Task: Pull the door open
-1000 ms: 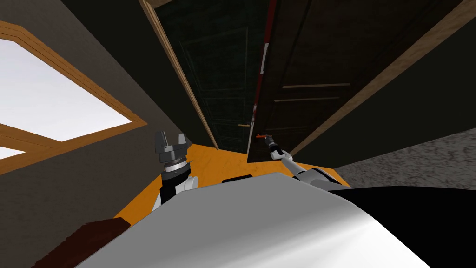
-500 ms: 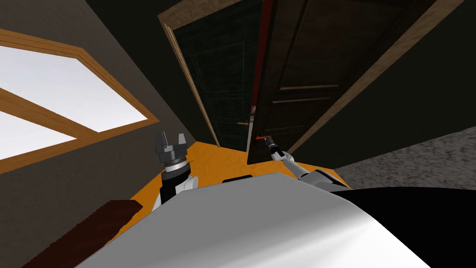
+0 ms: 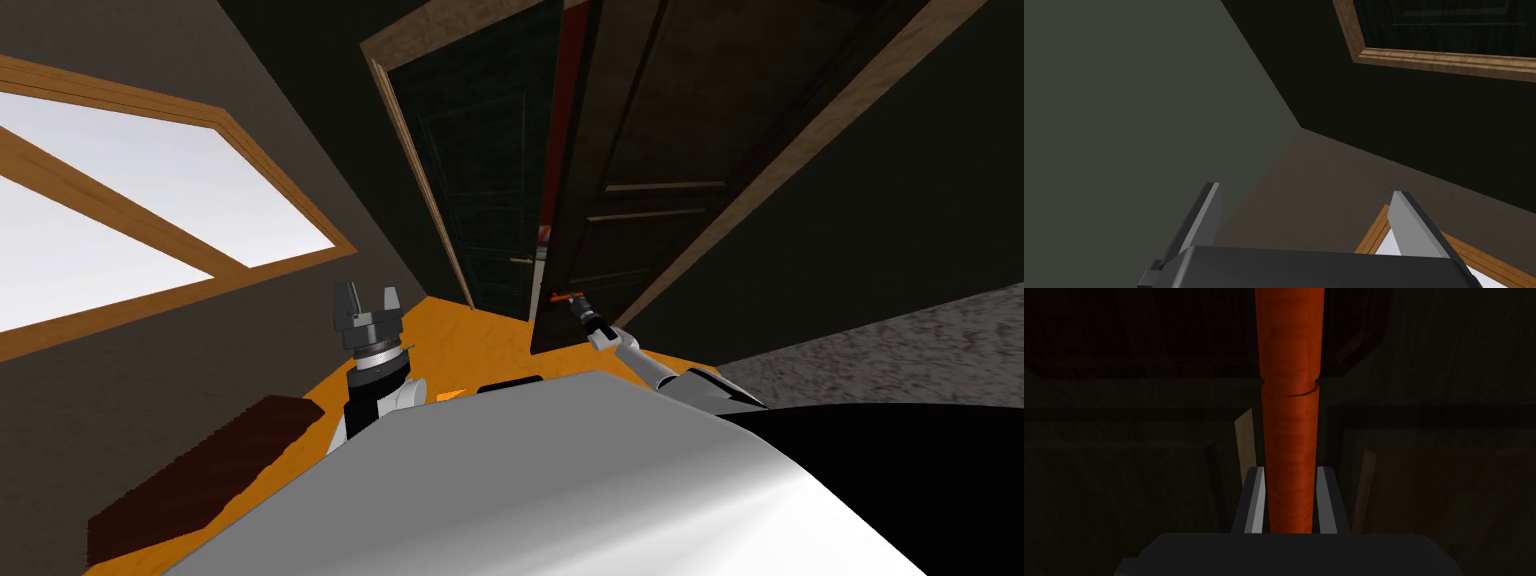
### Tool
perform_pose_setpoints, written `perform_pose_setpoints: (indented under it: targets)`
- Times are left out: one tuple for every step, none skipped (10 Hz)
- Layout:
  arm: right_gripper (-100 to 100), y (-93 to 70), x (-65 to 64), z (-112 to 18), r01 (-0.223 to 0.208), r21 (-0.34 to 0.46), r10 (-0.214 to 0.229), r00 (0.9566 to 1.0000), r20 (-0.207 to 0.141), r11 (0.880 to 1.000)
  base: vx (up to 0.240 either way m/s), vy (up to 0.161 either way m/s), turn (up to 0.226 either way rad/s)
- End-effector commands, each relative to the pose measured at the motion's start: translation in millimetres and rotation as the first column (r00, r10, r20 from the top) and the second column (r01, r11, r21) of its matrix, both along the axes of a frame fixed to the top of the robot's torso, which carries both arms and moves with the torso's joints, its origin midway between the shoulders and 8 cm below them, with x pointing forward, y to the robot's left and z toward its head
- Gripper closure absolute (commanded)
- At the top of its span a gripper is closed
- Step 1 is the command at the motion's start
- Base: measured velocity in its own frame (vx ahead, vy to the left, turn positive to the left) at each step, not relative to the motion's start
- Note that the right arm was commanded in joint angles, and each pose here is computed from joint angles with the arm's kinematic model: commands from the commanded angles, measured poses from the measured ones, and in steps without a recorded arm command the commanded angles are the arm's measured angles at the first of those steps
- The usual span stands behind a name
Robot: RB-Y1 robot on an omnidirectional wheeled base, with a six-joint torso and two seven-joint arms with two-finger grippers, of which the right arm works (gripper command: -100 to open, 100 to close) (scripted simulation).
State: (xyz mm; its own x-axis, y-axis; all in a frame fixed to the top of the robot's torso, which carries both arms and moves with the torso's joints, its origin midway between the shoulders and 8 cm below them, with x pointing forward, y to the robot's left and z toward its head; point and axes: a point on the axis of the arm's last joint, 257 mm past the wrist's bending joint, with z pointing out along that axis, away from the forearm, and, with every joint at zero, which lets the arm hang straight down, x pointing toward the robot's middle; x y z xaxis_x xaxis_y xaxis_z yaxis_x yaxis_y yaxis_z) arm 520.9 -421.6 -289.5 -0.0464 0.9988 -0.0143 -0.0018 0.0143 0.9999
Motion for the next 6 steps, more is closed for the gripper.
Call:
perform_pose_setpoints:
  targets:
    - [100, 12.7, -6.6, -2.3, -0.043, 0.008, 0.043, 0.9991, 0.000, 0.999, -0.196, -0.082, 0.104]
    - [100, 16.4, -10.2, -2.5, -0.060, 0.010, 0.060, 0.9982, -0.001, 0.998, -0.189, -0.099, 0.096]
    - [100, 19.3, -13.1, -2.8, -0.074, 0.012, 0.074, 0.9972, -0.001, 0.997, -0.187, -0.118, 0.078]
    - [100, 7.5, -11.5, -0.7, -0.051, 0.004, 0.051, 0.9987, -0.002, 0.999, -0.089, -0.059, 0.010]
    - [100, 10.8, -22.1, -2.9, -0.085, 0.005, 0.085, 0.9964, -0.004, 0.996, -0.190, -0.052, 0.151]
    - [100, 11.4, -24.3, -2.8, -0.093, 0.005, 0.093, 0.9957, -0.003, 0.996, -0.227, -0.098, 0.169]
